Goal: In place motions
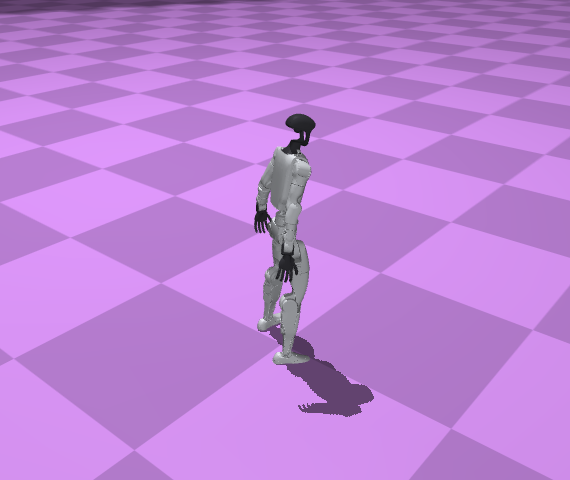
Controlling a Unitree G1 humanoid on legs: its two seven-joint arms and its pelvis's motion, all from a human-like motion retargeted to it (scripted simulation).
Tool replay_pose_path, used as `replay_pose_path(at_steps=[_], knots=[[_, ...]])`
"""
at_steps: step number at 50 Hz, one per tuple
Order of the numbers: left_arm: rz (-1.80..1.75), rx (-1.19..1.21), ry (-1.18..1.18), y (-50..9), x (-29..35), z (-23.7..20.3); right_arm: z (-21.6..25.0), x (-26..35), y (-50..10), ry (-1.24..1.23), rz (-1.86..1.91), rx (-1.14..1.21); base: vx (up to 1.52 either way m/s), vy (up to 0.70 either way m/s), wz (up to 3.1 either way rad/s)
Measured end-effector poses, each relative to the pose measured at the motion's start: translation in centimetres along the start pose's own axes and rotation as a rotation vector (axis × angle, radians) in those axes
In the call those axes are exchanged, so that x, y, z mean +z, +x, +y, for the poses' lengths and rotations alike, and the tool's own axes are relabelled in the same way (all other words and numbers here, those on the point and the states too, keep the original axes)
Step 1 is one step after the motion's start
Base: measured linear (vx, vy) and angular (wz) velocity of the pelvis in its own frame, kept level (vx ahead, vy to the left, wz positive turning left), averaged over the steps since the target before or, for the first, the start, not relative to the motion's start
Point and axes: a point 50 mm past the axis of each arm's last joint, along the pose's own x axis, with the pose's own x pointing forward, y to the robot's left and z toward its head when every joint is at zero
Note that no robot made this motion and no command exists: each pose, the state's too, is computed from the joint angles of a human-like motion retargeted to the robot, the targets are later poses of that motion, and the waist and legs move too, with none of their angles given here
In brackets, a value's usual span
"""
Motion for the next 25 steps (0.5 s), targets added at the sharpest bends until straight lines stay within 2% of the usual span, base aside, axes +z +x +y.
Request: replay_pose_path(at_steps=[4, 11, 25], knots=[[0.103, -0.081, -0.164, -0.4, -2.9, -4.2, 1.4, 1.1, -0.1, -0.084, -0.016, 0.079, 0.24, 0.15, -0.37], [0.202, -0.136, -0.184, -0.9, -4.5, -7.3, 3.2, 2.0, -0.4, -0.257, -0.042, 0.183, 0.16, 0.13, 0.07], [0.153, -0.188, -0.111, 0.0, -1.8, -6.3, 3.4, 2.7, -0.4, -0.497, -0.078, 0.233, 0.16, 0.10, 0.14]])
